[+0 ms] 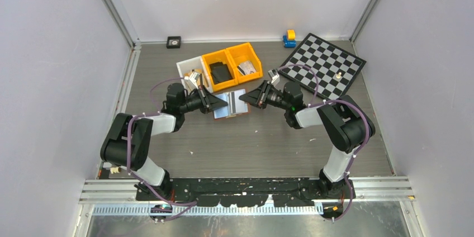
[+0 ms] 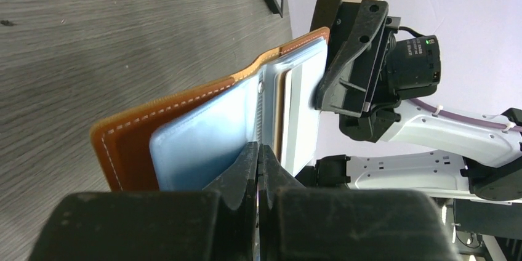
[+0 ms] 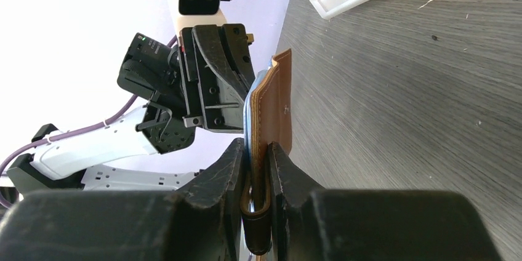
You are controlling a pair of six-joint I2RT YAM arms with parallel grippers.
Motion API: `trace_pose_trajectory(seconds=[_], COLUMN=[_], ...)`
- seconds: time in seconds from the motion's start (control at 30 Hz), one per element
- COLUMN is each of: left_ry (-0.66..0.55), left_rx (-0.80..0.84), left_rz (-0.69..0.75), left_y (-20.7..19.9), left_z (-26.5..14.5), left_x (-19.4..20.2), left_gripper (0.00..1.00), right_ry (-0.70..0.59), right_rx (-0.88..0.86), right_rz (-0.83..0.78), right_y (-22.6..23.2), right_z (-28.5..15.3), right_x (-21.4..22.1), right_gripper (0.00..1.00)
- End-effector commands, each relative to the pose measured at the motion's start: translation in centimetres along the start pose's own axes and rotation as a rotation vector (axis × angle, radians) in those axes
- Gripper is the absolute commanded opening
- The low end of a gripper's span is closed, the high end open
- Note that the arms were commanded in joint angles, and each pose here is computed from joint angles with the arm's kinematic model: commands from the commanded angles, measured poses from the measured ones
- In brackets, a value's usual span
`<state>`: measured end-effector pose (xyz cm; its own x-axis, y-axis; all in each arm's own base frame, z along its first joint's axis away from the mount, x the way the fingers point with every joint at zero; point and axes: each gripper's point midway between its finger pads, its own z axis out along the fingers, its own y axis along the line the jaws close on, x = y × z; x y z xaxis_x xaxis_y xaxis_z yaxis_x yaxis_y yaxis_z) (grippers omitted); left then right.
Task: Take the credit cards out of the card holder
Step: Remove the credit card from the card holder.
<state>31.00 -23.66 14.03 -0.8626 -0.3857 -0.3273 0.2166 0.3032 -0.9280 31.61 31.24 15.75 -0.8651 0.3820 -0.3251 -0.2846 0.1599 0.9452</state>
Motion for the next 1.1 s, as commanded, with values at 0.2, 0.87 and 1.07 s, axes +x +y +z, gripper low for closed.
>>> trace_pose_trajectory(seconds=[0.2, 0.87, 1.07], left_ry=[0.052, 0.131, 0.130], left_rx=[0.120, 0.053, 0.004], left_rz=[0.063, 0.078, 0.077], left_y=[-2.9, -2.2, -1.3], left_z=[0.9, 2.2, 2.3], left_x=[0.8, 2.4, 2.3], left_gripper=[0.22, 0.21, 0.20], right_ry=[-0.029, 0.018, 0.041], right_rx=[-0.081, 0.004, -0.025], right_rz=[-0.055, -0.119, -0.150], right_y=[2.5, 1.6, 3.0], right_z=[0.0, 0.8, 1.1], right_x=[-1.1, 0.3, 1.3], right_gripper=[0.17, 0.18, 0.19])
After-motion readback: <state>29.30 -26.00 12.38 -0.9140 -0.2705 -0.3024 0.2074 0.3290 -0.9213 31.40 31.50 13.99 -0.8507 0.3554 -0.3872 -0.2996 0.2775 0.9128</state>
